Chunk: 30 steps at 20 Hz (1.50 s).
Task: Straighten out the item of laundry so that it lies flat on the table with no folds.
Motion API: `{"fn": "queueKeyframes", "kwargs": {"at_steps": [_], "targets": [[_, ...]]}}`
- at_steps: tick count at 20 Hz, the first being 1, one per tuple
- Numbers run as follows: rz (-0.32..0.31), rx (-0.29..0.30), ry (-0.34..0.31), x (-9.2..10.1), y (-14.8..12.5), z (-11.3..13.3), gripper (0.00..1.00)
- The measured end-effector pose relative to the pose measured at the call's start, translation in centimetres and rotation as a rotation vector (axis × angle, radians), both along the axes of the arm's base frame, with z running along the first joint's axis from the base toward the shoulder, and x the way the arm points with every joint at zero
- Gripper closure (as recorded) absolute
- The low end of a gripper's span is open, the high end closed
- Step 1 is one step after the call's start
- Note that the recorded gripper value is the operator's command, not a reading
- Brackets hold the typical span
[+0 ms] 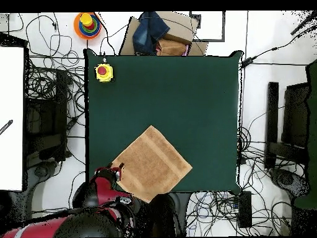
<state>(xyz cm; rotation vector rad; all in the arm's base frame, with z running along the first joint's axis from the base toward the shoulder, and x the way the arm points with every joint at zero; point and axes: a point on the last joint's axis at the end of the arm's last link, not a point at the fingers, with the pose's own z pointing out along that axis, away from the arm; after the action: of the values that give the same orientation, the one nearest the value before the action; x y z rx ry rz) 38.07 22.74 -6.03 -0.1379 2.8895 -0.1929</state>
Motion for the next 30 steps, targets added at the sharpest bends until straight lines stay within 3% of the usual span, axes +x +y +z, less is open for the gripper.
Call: {"fn": "queueKeyframes", "kwargs": {"at_steps": [5, 10, 13, 18, 25, 30], "targets": [[-0.023, 0.026, 0.005, 1.2, -1.1, 3.3, 0.00], [-0.047, 0.058, 0.019, 2.7, -3.9, 6.4, 0.00], [-0.065, 0.069, 0.018, 4.2, -7.8, 9.0, 0.00], [-0.097, 0.071, 0.007, 5.4, -13.4, 11.3, 0.00], [-0.155, 0.078, 0.041, 6.1, -21.0, 14.3, 0.00], [-0.168, 0.072, 0.077, 6.2, -24.3, 16.3, 0.00]]}}
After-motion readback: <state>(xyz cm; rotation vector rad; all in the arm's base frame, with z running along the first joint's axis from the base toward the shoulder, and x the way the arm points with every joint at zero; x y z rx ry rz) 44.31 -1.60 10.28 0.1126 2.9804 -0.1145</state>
